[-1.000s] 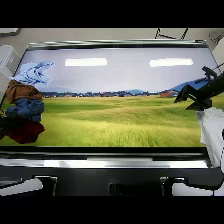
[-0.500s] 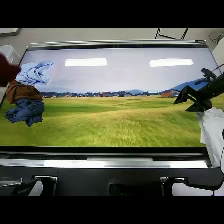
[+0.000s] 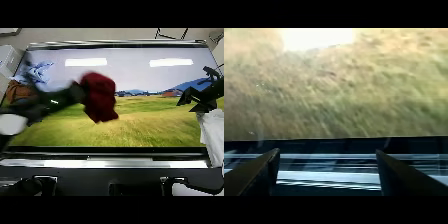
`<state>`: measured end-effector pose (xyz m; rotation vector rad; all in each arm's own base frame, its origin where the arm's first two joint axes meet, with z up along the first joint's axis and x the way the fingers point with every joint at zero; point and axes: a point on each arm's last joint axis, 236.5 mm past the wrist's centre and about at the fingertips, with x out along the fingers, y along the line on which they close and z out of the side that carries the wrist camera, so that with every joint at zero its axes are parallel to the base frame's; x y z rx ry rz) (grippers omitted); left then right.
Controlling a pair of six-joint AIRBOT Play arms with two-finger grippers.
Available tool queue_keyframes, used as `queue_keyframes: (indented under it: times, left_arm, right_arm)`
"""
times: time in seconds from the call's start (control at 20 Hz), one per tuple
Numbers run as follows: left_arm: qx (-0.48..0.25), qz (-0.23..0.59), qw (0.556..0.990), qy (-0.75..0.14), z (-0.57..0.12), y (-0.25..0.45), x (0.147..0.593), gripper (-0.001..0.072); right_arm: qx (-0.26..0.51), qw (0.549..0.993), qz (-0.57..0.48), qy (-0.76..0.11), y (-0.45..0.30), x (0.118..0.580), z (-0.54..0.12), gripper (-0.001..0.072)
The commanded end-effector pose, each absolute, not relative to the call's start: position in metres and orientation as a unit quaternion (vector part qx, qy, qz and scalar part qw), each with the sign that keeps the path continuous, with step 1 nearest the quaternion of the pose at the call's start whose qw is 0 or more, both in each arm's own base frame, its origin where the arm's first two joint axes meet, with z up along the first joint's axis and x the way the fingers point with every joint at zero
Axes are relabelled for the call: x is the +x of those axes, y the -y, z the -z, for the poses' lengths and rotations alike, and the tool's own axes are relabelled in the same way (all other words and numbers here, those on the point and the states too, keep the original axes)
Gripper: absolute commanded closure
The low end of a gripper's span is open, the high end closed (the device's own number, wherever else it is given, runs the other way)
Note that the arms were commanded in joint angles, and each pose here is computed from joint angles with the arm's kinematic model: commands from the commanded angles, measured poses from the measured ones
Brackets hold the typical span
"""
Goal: Fold the clothes and pants, and hang the long-sleeved shirts on hangers.
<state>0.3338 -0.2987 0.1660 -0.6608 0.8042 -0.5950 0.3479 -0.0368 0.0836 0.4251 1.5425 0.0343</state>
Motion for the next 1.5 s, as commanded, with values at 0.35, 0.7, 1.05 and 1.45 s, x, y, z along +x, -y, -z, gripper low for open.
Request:
queue_keyframes:
  times: [0.35,0.7,1.05,1.45]
  left_arm:
    - [-0.236,0.394,0.688,-0.563,-0.087,0.339,0.289,-0.0008]
    - [-0.350,0.169,0.729,-0.564,-0.035,0.149,0.401,-0.0007]
    - [-0.439,0.224,0.621,-0.609,0.053,0.238,0.401,-0.0007]
    - [-0.427,0.203,0.627,-0.620,0.085,0.263,0.398,0.0267]
  right_arm:
    - [0.182,0.733,-0.020,-0.655,0.040,0.368,-0.083,0.0006]
    - [0.220,0.699,-0.093,-0.674,-0.040,0.377,-0.008,0.0004]
    - [0.218,0.656,-0.122,-0.712,-0.080,0.376,0.032,0.0003]
    - [0.239,0.636,-0.136,-0.721,-0.093,0.376,0.043,0.0003]
